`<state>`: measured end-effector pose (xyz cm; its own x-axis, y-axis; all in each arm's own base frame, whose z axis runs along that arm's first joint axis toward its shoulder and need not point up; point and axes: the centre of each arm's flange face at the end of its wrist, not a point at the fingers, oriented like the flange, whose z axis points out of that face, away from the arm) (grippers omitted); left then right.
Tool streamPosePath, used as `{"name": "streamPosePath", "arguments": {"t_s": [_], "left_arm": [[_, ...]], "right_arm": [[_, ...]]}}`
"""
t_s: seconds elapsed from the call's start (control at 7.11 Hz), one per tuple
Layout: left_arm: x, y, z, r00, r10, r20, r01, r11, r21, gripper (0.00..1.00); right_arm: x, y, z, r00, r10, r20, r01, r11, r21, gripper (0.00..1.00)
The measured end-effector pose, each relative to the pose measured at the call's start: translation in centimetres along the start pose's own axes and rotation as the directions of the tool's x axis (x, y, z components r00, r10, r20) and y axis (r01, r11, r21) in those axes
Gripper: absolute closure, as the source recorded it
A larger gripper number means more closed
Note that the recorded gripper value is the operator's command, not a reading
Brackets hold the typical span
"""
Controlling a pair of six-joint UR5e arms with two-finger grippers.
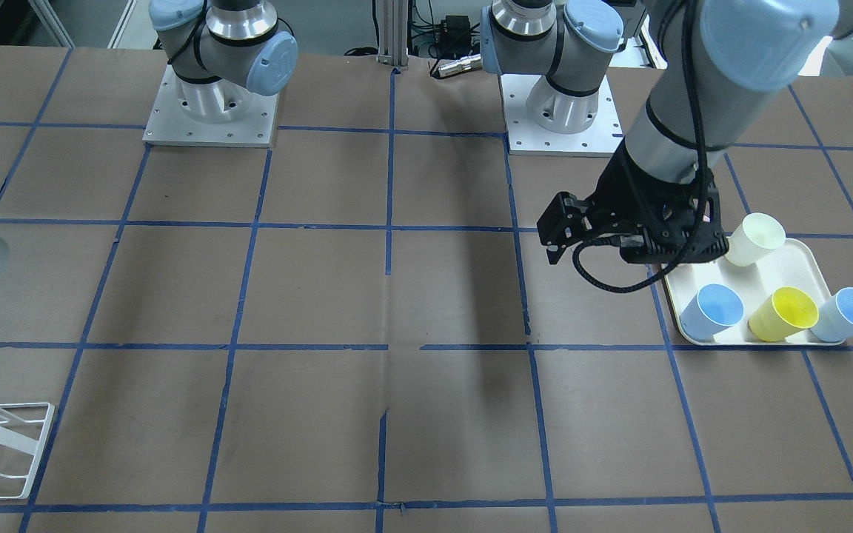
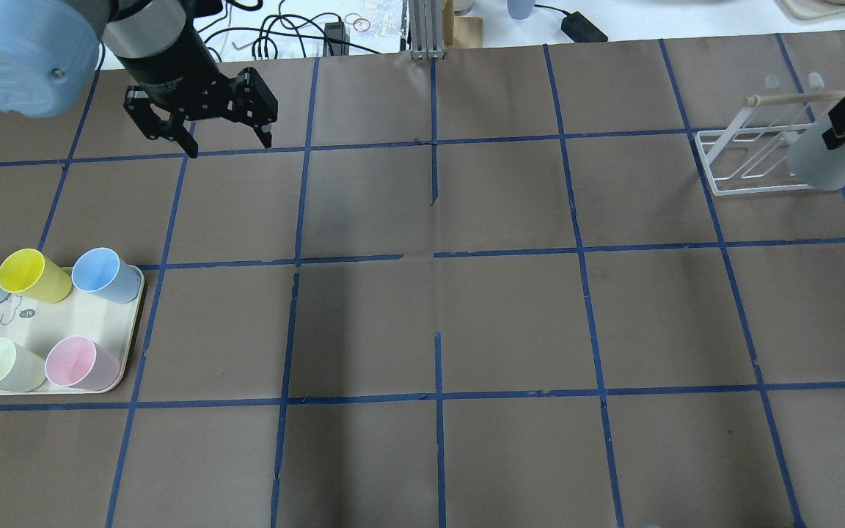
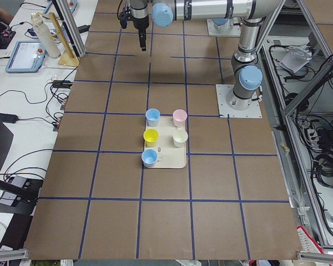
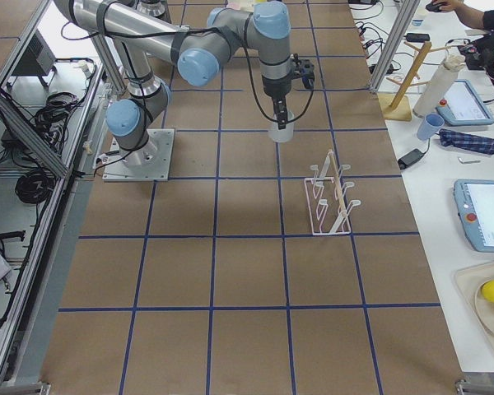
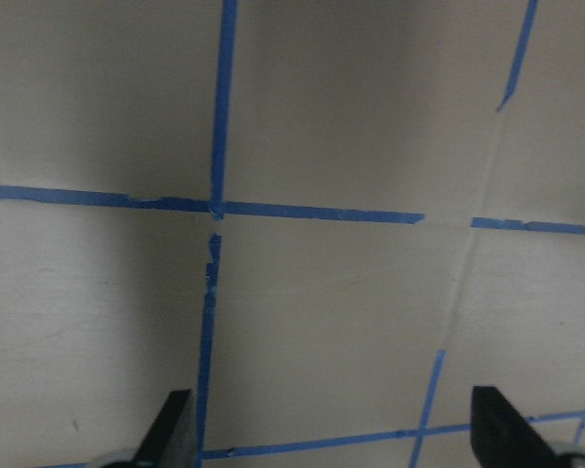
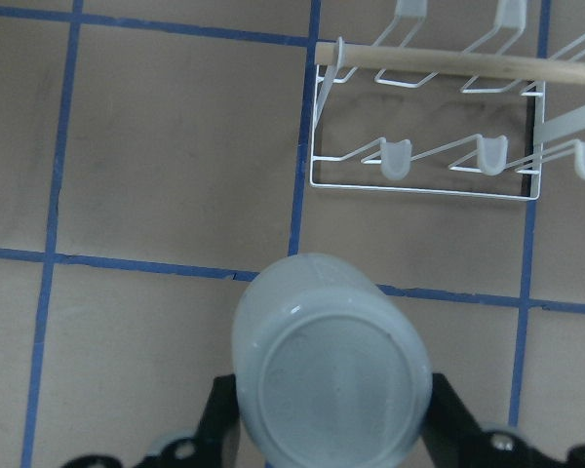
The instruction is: Transfer IKEA cup to right arm and place on rack
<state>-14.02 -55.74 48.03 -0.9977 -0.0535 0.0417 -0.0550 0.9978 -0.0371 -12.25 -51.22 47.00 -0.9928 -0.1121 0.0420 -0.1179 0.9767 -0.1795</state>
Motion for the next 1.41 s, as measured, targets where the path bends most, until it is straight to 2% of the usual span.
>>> {"name": "streamPosePath", "arguments": {"t_s": [0.14,0.28,0.42,0.7,0.99,1.27,1.41], "left_arm": [[1.0,1.2,-2.4,1.000,0.013,0.004,-0.013,0.999,0.044,0.00],[1.2,2.2,-3.6,1.000,0.017,0.005,-0.017,0.998,0.060,0.00],[1.0,3.3,-4.3,1.000,0.015,0.011,-0.016,0.999,0.052,0.00],[0.4,5.2,-4.6,0.999,0.011,0.053,-0.011,1.000,-0.014,0.00],[-0.1,5.6,-4.5,0.996,0.015,0.086,-0.012,0.999,-0.033,0.00],[-0.3,5.4,-4.4,0.997,0.013,0.075,-0.011,1.000,-0.027,0.00],[-0.9,5.1,-4.4,0.999,-0.004,0.046,0.006,1.000,-0.028,0.00]], "right_arm": [[1.1,-0.8,1.3,1.000,-0.009,-0.009,0.009,1.000,0.009,0.94],[1.8,-1.5,2.5,1.000,-0.013,-0.015,0.014,1.000,0.015,0.94],[2.4,-2.1,3.4,1.000,-0.017,-0.022,0.018,1.000,0.022,0.94],[3.4,-3.2,5.0,0.999,-0.024,-0.043,0.026,0.999,0.047,0.93],[4.1,-4.1,6.6,0.998,-0.025,-0.057,0.029,0.997,0.065,0.93],[4.7,-4.8,8.2,0.998,-0.022,-0.059,0.027,0.997,0.076,0.93],[4.9,-5.0,9.0,0.998,-0.019,-0.056,0.023,0.997,0.078,0.93]]}}
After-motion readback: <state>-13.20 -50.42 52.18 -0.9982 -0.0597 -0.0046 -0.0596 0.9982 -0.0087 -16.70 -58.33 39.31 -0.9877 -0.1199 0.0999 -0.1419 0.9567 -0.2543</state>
